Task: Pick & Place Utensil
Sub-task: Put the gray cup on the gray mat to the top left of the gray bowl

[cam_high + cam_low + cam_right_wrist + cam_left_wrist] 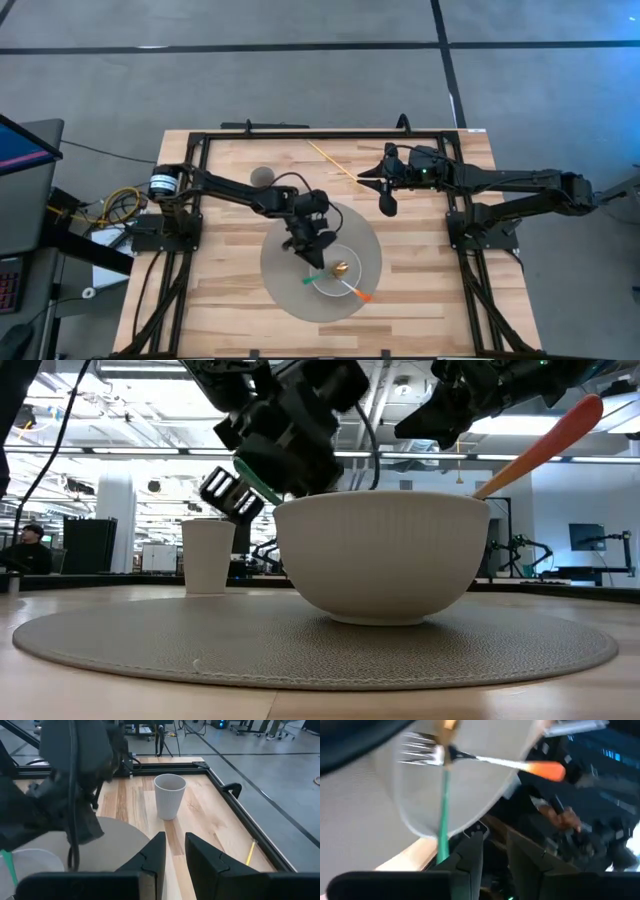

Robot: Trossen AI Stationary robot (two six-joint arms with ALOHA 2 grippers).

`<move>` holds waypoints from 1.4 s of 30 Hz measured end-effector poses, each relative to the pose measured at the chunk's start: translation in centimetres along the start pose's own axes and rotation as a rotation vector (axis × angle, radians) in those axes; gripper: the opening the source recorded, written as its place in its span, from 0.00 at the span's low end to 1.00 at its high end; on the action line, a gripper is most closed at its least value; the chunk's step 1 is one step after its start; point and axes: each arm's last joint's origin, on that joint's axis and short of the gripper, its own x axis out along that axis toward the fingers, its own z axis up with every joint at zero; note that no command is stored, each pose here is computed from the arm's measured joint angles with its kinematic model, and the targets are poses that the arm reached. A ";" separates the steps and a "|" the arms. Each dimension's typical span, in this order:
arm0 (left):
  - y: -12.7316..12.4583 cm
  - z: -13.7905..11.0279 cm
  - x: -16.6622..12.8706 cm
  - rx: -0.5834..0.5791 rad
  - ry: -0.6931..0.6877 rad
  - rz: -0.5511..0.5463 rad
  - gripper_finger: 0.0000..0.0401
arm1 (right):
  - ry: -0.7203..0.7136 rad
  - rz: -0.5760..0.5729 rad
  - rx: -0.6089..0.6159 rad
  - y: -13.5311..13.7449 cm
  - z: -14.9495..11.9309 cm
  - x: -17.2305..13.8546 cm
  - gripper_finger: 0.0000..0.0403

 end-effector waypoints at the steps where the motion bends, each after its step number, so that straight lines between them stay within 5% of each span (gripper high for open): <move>1: -0.3 -0.1 -0.4 0.043 0.001 -0.012 0.22 | 0.000 0.000 0.000 0.0 0.0 0.0 0.16; 10: -4.4 -2.7 -8.2 0.490 -0.298 -0.093 0.22 | 0.000 0.001 0.000 0.0 0.0 0.0 0.16; 18: -4.4 -7.5 -14.9 0.740 -0.622 0.203 0.22 | -0.004 0.001 0.000 0.0 0.0 0.0 0.16; 24: -2.1 -10.2 -17.6 0.714 -0.715 0.583 0.25 | -0.014 0.000 0.000 0.0 0.1 0.0 0.16; 29: -0.9 -10.0 -18.0 0.733 -0.735 0.848 0.36 | -0.026 0.000 0.001 0.0 0.2 0.0 0.16; 36: -0.1 -7.3 -16.5 0.678 -0.671 0.924 0.48 | -0.029 -0.008 0.006 -0.2 0.3 0.0 0.16; 42: 1.1 -5.1 -15.2 0.575 -0.672 1.034 0.48 | -0.009 -0.006 0.073 -0.2 0.0 0.2 0.16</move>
